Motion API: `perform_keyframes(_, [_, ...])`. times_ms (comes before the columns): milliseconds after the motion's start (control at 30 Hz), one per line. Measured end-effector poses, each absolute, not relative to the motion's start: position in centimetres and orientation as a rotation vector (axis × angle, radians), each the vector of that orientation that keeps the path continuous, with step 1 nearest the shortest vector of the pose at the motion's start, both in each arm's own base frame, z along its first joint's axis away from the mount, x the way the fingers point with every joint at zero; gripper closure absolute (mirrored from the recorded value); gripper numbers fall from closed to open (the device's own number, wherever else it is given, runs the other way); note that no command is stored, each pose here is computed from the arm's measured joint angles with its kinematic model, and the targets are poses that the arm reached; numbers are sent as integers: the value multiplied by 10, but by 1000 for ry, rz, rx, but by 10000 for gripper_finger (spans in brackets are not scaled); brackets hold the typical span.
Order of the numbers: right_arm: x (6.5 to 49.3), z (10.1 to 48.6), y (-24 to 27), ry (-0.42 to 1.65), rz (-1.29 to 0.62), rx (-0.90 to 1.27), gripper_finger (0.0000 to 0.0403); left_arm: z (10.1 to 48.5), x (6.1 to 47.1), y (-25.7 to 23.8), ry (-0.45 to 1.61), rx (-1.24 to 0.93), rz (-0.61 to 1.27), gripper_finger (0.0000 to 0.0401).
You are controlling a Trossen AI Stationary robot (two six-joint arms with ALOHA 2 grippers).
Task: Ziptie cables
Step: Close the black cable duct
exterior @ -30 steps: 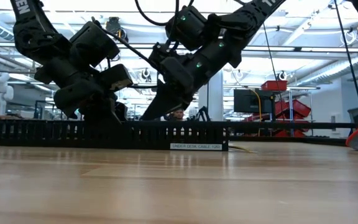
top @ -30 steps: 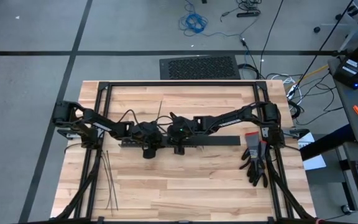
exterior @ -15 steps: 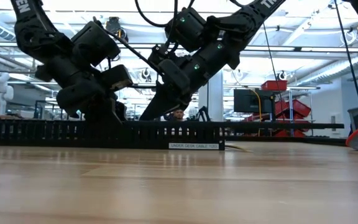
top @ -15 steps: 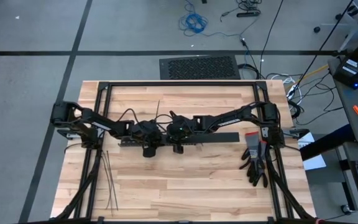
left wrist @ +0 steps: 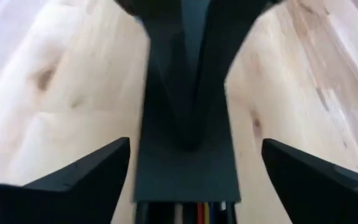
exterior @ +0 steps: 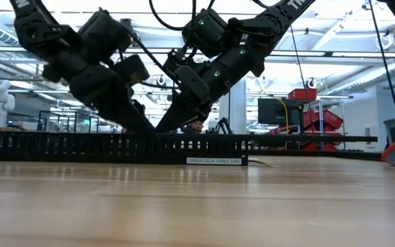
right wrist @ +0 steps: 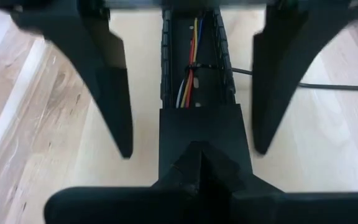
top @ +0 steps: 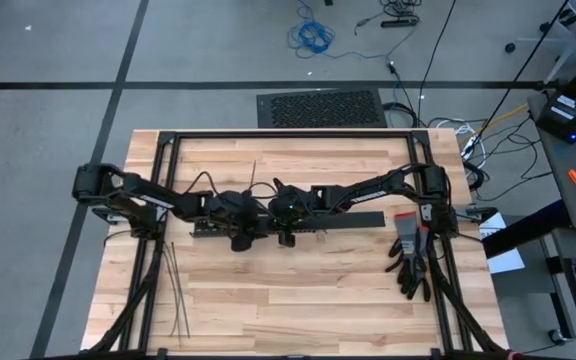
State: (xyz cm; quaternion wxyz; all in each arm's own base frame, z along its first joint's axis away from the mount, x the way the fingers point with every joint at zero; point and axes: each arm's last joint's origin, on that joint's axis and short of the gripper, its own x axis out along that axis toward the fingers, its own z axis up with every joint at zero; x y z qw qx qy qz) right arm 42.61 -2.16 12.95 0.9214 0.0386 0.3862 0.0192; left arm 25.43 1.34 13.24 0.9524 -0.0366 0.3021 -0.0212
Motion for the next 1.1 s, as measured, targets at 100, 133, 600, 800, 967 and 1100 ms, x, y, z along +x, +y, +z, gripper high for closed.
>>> perform_keyframes(100, [426,129,-22,794,42,81,403,141,249,14,630,-53,2,29])
perform_keyframes(133, [426,129,-22,794,42,81,403,142,246,15,658,-48,21,28])
perform_keyframes(600, [426,129,-21,796,42,81,403,141,223,10,781,-67,68,26])
perform_keyframes(800, [426,129,-21,796,43,81,403,134,221,10,763,-76,75,26])
perform_keyframes(967, [426,129,-21,796,43,81,403,138,224,10,713,-71,81,31])
perform_keyframes(1100, [426,129,-21,796,43,82,403,139,225,10,700,-54,75,45])
